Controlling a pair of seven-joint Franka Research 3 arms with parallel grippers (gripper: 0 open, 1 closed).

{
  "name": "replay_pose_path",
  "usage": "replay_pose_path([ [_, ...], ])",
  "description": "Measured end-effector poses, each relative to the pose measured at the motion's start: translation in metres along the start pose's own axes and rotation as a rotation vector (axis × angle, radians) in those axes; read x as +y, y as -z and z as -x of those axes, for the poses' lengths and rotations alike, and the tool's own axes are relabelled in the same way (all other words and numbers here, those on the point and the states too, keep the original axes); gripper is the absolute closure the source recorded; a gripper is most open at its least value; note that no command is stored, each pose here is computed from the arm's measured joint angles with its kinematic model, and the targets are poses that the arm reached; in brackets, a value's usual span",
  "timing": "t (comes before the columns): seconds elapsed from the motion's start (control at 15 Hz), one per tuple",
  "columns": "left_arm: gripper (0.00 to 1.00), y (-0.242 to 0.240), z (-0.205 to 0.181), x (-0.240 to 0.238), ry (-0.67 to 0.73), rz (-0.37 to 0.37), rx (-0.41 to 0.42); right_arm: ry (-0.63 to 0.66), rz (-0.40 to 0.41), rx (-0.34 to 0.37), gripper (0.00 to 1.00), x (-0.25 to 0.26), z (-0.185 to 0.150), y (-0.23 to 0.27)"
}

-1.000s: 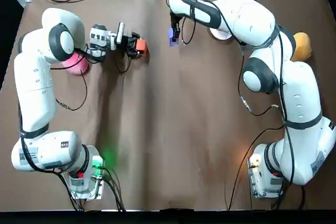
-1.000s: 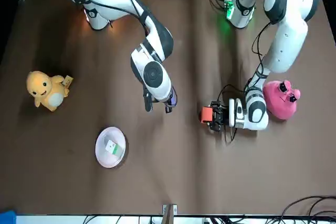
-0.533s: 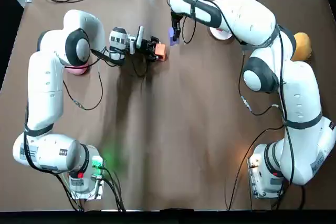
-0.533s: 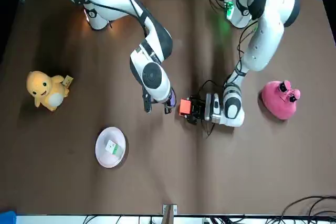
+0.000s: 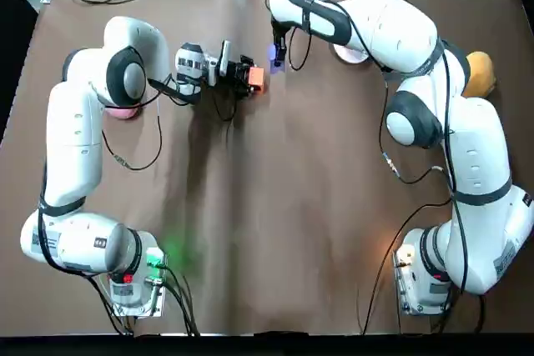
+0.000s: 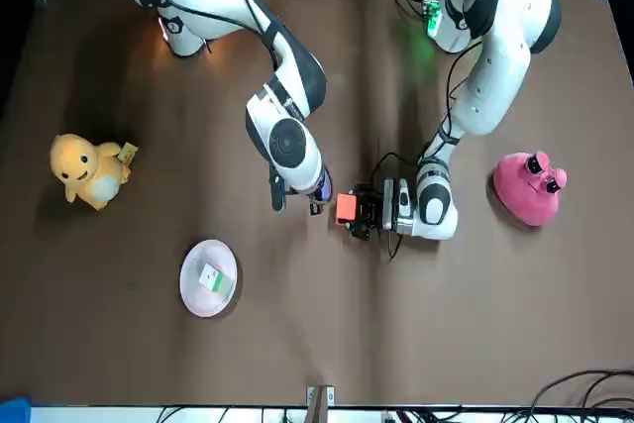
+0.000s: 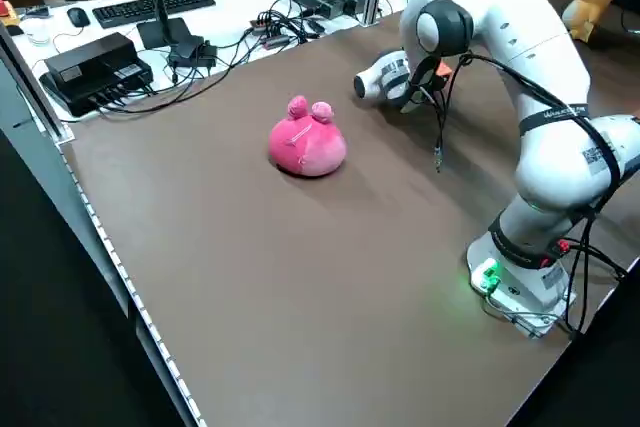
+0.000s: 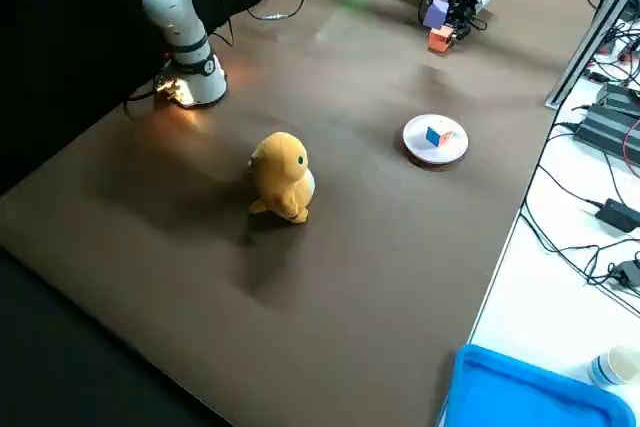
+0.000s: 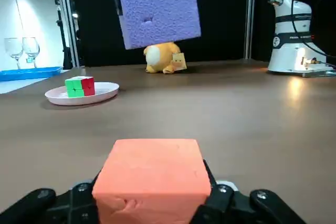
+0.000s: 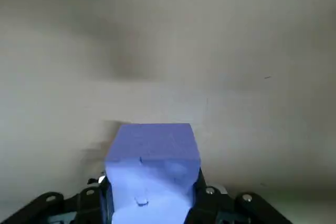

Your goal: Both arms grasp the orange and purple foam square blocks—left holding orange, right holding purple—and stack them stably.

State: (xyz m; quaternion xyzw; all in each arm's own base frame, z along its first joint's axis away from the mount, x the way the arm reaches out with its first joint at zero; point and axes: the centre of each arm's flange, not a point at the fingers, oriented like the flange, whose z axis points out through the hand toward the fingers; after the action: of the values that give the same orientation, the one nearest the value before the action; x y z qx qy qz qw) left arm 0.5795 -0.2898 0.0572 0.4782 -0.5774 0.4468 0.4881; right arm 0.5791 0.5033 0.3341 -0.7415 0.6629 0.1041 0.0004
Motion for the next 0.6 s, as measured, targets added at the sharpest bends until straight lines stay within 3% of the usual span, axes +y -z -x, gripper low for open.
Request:
replay_pose_path([
  [0.2,0.35,-0.013,-0.002,0.001,0.008,-0.017,-0.002,-0.033,-0.013,-0.008,0.44,-0.001,0.003,-0.002],
  [0.33,0.35,-0.028,-0.004,0.004,0.013,-0.026,-0.006,-0.079,-0.081,-0.055,0.44,0.002,0.023,-0.004],
  [0.6,0.35,-0.039,-0.005,0.005,0.02,-0.04,-0.009,-0.082,-0.095,-0.064,0.44,0.007,0.036,-0.012],
])
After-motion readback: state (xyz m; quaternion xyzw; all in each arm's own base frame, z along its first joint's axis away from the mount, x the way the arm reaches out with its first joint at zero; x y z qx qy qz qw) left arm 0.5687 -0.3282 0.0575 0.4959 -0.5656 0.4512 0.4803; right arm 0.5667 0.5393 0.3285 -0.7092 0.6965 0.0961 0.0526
